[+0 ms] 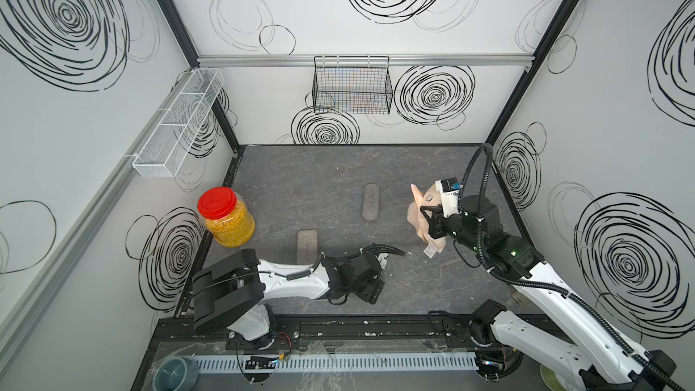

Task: Wipe the eyeglass case
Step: Adjust the eyeglass case at the center of the board.

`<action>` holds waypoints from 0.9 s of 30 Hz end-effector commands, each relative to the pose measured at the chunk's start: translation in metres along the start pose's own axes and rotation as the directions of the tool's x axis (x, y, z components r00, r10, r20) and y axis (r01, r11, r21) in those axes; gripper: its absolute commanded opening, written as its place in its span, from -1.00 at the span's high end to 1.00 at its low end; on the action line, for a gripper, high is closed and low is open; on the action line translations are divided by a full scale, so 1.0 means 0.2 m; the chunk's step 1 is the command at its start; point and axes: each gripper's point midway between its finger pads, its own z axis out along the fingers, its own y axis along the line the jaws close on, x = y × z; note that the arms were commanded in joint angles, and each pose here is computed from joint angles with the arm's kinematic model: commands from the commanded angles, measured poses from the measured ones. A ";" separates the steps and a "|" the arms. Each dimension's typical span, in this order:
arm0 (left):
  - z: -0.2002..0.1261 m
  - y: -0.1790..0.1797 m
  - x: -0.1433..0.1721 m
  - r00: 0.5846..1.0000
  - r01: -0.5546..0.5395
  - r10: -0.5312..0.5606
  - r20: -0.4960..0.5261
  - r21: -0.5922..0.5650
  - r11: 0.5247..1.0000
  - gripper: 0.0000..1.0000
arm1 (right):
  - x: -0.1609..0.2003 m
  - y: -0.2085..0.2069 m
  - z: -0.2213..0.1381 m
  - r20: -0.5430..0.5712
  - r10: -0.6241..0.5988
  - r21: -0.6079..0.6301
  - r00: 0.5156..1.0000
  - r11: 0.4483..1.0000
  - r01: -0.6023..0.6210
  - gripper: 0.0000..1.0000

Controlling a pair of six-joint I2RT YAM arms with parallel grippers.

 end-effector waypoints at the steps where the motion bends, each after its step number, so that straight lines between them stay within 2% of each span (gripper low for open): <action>1: -0.01 -0.19 -0.13 0.998 -0.017 0.008 0.056 0.167 0.986 -0.60 | -0.02 0.00 -0.03 0.026 0.010 -0.007 1.000 1.000 -0.010 0.96; 8: -0.02 -0.21 -0.17 0.998 -0.032 0.024 0.050 0.162 0.986 -0.62 | -0.01 -0.03 -0.05 0.026 0.010 0.014 1.000 1.000 -0.010 0.95; 13: -0.04 -0.35 -0.14 0.999 -0.042 0.038 0.021 0.313 0.949 -0.60 | -0.01 -0.05 -0.05 0.026 0.016 0.032 1.000 0.999 -0.016 0.96; 20: -0.04 -0.57 -0.12 0.995 -0.089 0.096 0.008 0.458 0.885 -0.60 | -0.03 -0.19 -0.12 0.040 0.031 0.157 0.999 0.987 -0.037 0.97; 24: -0.03 -0.61 -0.16 0.994 -0.108 0.109 0.026 0.468 0.877 -0.59 | -0.02 -0.27 -0.16 0.049 0.066 0.214 0.997 0.974 -0.075 0.98; 27: -0.06 -0.58 -0.23 0.988 -0.151 0.132 0.074 0.416 0.897 -0.62 | -0.01 -0.30 -0.18 0.050 0.089 0.215 0.995 0.972 -0.097 0.98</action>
